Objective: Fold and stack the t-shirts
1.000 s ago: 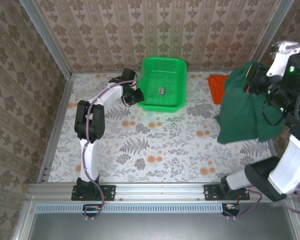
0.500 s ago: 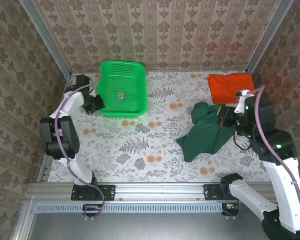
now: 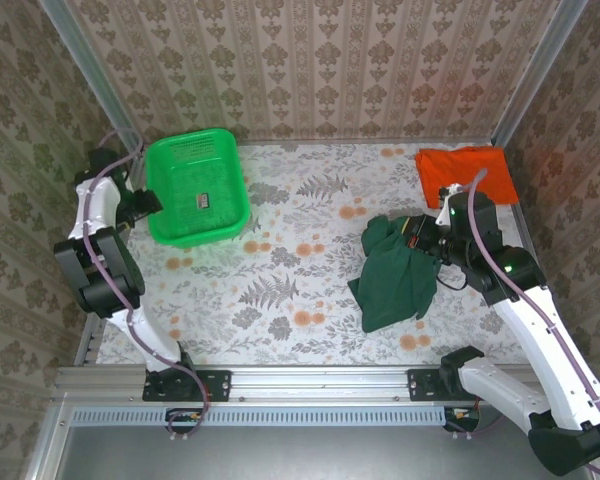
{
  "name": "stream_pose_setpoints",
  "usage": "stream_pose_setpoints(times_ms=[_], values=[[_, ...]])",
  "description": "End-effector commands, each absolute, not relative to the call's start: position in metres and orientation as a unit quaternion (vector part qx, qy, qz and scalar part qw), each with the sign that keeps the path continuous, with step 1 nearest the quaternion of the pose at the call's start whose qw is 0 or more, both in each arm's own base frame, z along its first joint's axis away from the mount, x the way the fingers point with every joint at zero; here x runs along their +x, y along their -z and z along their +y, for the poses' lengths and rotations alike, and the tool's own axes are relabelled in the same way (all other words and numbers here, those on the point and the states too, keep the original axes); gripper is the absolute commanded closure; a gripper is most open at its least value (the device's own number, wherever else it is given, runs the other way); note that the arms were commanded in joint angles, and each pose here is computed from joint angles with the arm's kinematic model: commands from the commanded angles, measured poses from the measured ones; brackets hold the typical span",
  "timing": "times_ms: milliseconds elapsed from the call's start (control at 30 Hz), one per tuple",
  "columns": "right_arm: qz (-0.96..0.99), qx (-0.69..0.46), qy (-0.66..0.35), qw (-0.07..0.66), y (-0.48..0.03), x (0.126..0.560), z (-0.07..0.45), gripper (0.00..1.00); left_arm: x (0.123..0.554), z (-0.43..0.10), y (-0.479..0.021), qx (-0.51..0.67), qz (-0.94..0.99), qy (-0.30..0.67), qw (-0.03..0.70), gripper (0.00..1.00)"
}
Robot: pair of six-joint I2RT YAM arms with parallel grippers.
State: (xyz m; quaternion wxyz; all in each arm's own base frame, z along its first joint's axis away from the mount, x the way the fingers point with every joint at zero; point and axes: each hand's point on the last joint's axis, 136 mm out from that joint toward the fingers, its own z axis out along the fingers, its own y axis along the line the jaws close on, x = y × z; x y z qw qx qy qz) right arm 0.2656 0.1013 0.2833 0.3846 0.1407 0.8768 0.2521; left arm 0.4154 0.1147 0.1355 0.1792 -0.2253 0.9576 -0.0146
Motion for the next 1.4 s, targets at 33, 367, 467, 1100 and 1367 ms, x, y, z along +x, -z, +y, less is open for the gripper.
stream_pose_setpoints(times_ms=[33, 367, 467, 1100, 1367], values=[[0.866, 0.139, -0.270, 0.397, -0.290, 0.265, 0.106, 0.97, 0.417, 0.080, -0.180, -0.220, 0.955, 0.020, 0.197, 0.21], [0.874, 0.132, -0.277, 0.377, -0.279, 0.271, 0.117, 0.96, 0.433, -0.103, -0.160, -0.137, 0.972, 0.058, 0.184, 0.00], [0.876, 0.127, -0.276, 0.375, -0.278, 0.270, 0.118, 0.95, 0.434, -0.117, -0.129, -0.130, 0.981, 0.045, 0.137, 0.02], [0.882, 0.138, -0.271, 0.361, -0.268, 0.260, 0.115, 0.96, 0.466, -0.062, -0.081, -0.030, 0.993, 0.037, 0.108, 0.98], [0.893, 0.145, -0.283, 0.319, -0.262, 0.264, 0.128, 0.97, 0.491, -0.036, -0.088, 0.040, 0.989, 0.048, 0.131, 1.00]])
